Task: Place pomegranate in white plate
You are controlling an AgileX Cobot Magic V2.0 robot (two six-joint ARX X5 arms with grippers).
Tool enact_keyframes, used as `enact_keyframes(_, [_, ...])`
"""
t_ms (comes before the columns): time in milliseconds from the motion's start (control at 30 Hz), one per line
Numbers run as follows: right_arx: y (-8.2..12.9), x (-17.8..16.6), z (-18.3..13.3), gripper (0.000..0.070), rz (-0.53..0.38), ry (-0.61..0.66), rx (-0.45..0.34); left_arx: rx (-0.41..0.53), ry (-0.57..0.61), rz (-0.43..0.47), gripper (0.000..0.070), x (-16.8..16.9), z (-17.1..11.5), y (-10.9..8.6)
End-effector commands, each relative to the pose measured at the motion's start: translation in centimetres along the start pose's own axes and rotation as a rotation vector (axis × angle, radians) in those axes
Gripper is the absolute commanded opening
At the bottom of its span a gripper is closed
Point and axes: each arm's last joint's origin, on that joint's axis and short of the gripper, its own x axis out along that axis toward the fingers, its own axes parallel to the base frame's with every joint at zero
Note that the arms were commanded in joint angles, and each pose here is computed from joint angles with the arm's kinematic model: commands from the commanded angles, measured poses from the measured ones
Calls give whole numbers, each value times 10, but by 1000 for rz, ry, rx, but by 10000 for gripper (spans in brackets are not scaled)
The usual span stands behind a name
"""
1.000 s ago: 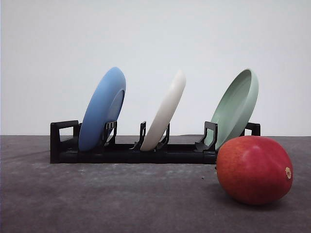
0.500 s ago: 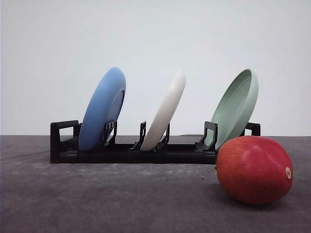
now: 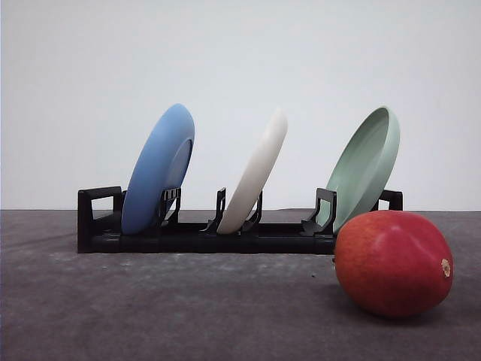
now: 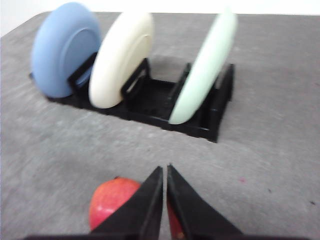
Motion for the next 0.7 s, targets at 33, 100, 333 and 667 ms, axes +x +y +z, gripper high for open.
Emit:
enact_keyframes(33, [3, -3, 5, 7, 26, -22, -59, 141, -6, -42, 11, 3, 6, -5])
enact_keyframes(100, [3, -3, 5, 7, 30, -21, -63, 186, 9, -63, 11, 7, 6, -8])
enact_keyframes(333, [3, -3, 5, 301, 29, -24, -80, 205, 5, -97, 351, 10, 7, -12])
enact_keyframes(667, [3, -3, 5, 354, 30, -24, -72, 234, -53, -145, 429, 12, 13, -19])
